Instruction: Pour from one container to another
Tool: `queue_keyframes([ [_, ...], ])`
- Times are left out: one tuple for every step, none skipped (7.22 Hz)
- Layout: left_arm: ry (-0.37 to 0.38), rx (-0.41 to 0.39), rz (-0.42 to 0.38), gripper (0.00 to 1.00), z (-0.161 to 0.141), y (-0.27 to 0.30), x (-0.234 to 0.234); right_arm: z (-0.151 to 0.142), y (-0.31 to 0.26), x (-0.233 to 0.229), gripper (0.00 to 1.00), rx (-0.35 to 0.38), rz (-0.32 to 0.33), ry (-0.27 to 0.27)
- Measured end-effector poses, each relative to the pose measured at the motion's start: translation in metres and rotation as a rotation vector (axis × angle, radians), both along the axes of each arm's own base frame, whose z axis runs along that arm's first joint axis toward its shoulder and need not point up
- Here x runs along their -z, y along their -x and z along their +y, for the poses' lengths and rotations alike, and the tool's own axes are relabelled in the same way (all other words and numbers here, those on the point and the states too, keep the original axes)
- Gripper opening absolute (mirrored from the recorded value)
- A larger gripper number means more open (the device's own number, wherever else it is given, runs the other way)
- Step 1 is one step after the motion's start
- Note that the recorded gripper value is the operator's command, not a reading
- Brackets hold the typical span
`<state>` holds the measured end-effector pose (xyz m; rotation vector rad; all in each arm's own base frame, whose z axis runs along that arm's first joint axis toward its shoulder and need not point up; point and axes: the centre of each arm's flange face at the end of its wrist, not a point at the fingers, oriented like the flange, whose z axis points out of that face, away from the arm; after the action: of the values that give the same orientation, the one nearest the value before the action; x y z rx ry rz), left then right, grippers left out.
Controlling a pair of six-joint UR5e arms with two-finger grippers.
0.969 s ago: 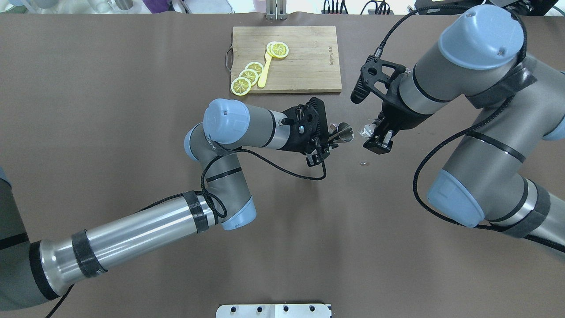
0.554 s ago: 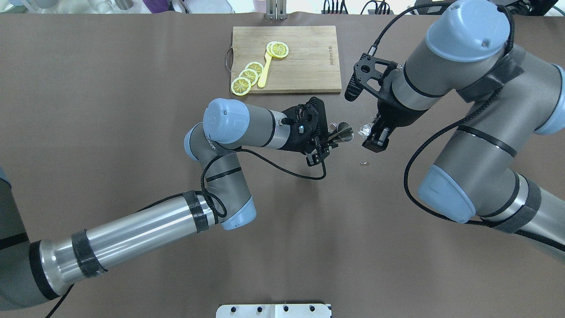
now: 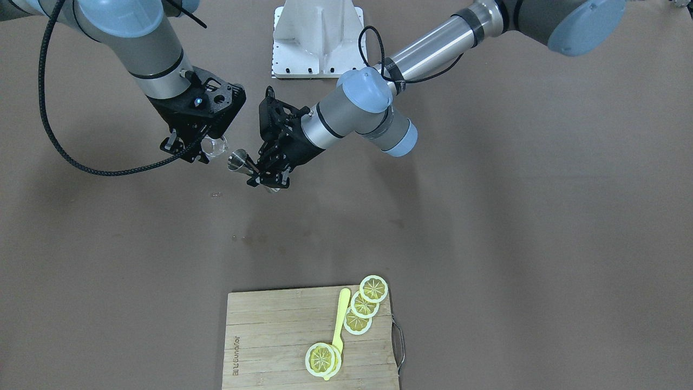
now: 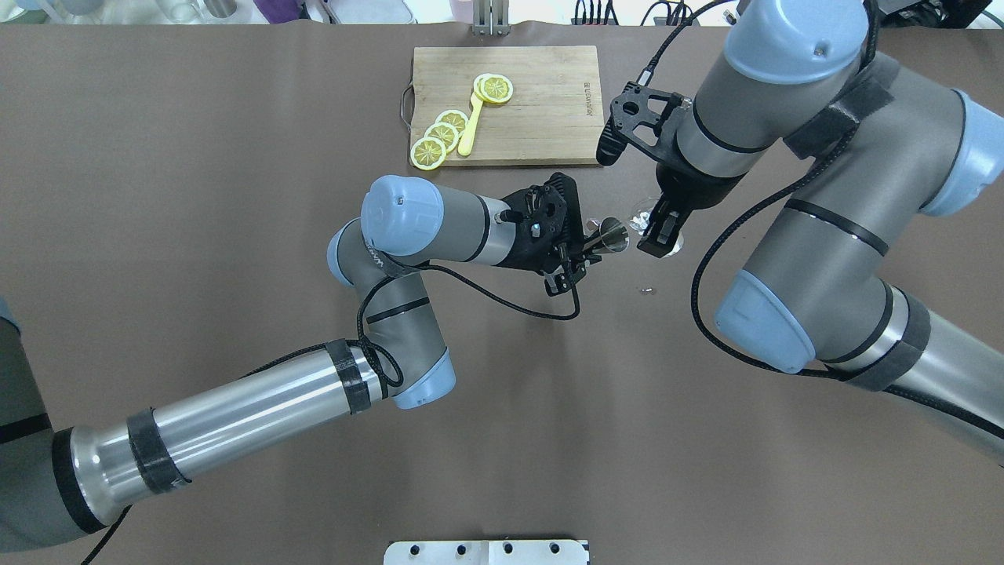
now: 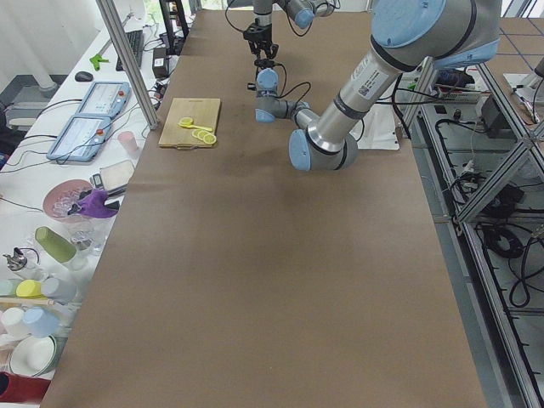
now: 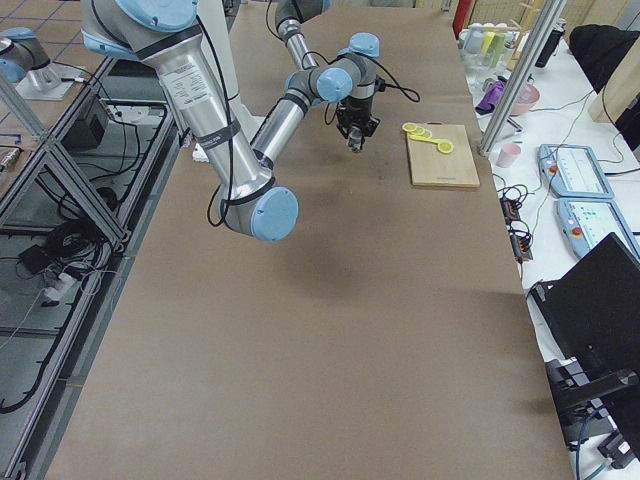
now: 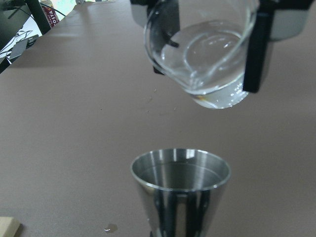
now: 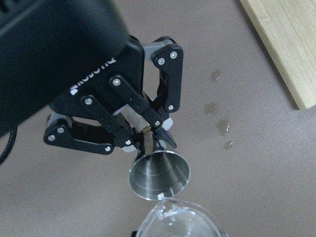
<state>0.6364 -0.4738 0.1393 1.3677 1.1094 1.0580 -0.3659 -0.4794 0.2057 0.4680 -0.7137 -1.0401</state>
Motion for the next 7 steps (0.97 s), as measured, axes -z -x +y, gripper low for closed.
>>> queue_keyframes([
  [0.000,0.000,0.000,0.00,0.000,0.000,0.000,-0.003,0.000,0.003,0.00,0.004,0.011,0.002],
  [0.000,0.000,0.001,0.00,0.000,0.000,0.000,-0.004,0.001,0.005,0.00,0.009,0.027,0.010],
  [0.000,0.000,0.001,0.00,0.000,0.000,0.000,-0.006,0.003,0.008,0.00,0.014,0.041,0.017],
  [0.000,0.000,0.001,0.00,0.000,0.000,0.000,-0.007,0.004,0.010,0.00,0.020,0.055,0.025],
  [0.000,0.001,0.001,0.00,0.000,0.000,0.000,-0.009,0.007,0.011,0.00,0.025,0.067,0.031],
  [0.000,0.001,0.000,0.00,-0.001,0.000,0.000,-0.012,0.009,0.012,0.00,0.030,0.077,0.037],
  [0.000,0.001,0.000,0.00,-0.001,0.001,0.000,-0.016,0.014,0.014,0.00,0.038,0.088,0.042],
])
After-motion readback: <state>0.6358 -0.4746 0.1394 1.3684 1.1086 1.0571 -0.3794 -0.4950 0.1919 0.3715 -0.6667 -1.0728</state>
